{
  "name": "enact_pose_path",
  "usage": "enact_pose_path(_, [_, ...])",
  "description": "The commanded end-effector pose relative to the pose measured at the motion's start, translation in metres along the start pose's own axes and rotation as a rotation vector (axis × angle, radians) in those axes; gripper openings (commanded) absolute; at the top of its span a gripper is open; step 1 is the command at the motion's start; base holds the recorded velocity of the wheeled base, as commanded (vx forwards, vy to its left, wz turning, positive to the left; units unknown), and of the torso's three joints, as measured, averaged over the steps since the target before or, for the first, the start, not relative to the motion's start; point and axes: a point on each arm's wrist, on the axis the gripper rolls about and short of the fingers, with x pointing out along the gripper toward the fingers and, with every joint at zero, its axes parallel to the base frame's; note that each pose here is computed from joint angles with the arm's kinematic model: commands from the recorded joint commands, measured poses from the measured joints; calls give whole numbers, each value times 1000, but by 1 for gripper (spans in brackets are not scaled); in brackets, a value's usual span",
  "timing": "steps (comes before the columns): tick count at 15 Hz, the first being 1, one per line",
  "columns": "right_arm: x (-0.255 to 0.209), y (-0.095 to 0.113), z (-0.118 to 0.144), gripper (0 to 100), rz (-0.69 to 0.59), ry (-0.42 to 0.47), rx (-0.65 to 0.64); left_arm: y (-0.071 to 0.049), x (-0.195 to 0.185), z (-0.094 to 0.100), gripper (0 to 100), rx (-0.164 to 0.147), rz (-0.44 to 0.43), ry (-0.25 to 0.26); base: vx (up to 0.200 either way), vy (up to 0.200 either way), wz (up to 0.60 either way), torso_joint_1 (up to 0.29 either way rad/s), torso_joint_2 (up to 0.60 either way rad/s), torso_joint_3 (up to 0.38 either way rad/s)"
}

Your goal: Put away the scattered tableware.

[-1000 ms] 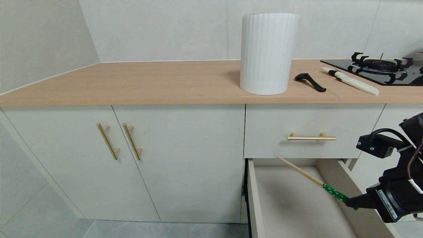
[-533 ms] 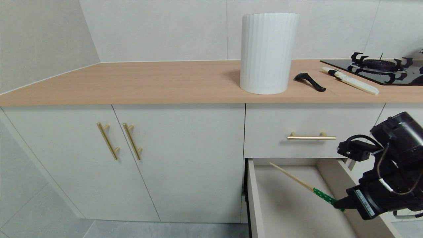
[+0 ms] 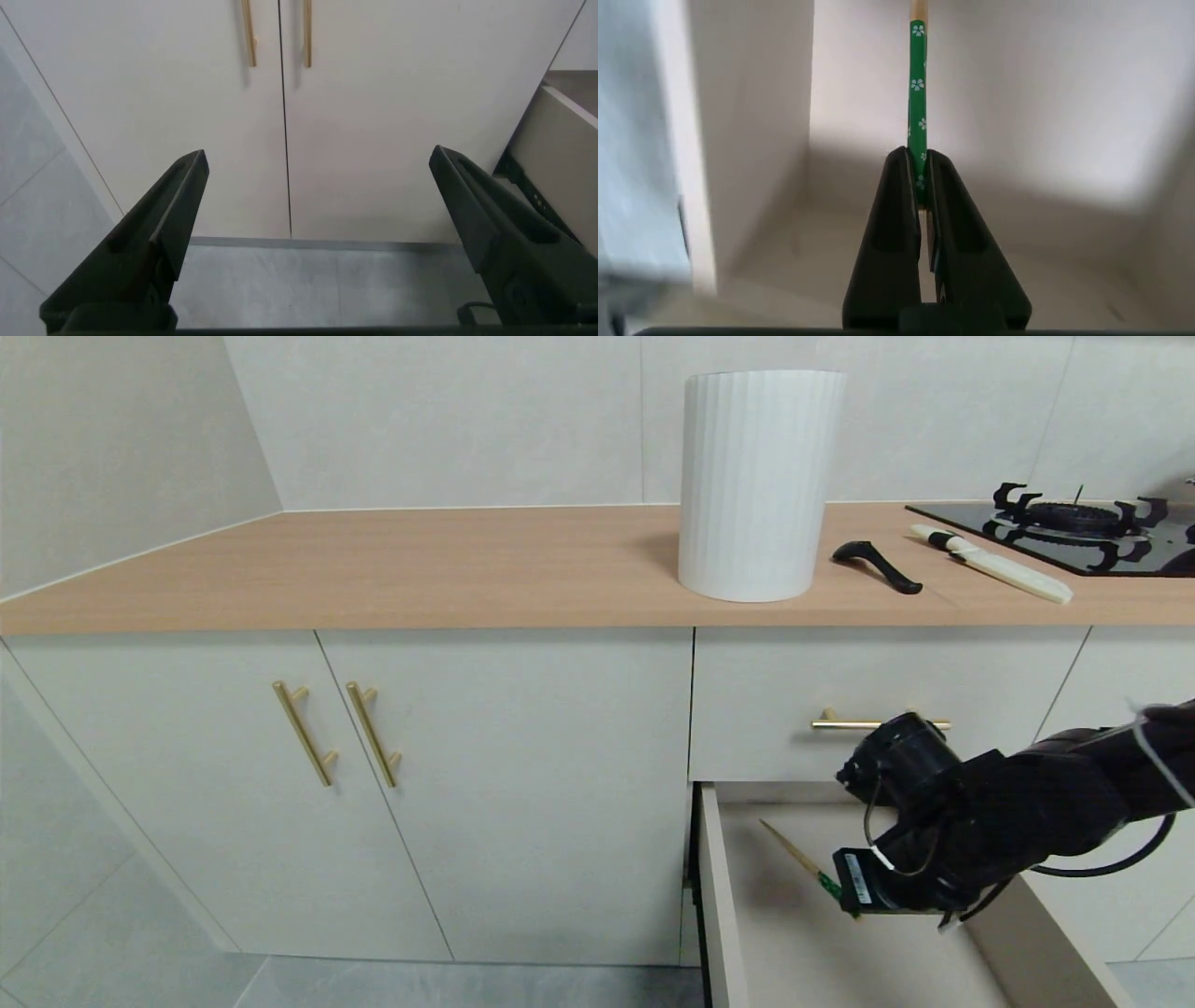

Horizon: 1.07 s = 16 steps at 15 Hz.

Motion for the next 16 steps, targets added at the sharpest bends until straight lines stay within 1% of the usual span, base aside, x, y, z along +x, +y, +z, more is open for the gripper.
enact_pose_path(1, [41, 4, -7, 0, -40, 67, 5, 0, 0, 0, 100, 0, 0, 0, 0, 0, 0, 0, 0, 0])
enact_pose_path(3, [65, 2, -8, 0, -87, 45, 4, 0, 0, 0, 100, 0, 0, 0, 0, 0, 0, 0, 0, 0])
enact_pose_path(4, [81, 0, -11, 0, -106, 47, 3, 0, 0, 0, 100, 0, 0, 0, 0, 0, 0, 0, 0, 0])
enact_pose_path(7, [106, 0, -17, 0, -133, 74, -11, 0, 0, 0, 100, 0, 0, 0, 0, 0, 0, 0, 0, 0])
enact_pose_path(10, [118, 4, -21, 0, -173, 55, -29, 0, 0, 0, 100, 0, 0, 0, 0, 0, 0, 0, 0, 0])
enact_pose_path(15, [117, 4, -20, 0, -174, 45, -29, 0, 0, 0, 100, 0, 0, 0, 0, 0, 0, 0, 0, 0])
enact_pose_path(16, [117, 4, -20, 100, -173, 43, -29, 0, 0, 0, 100, -1, 0, 0, 0, 0, 0, 0, 0, 0])
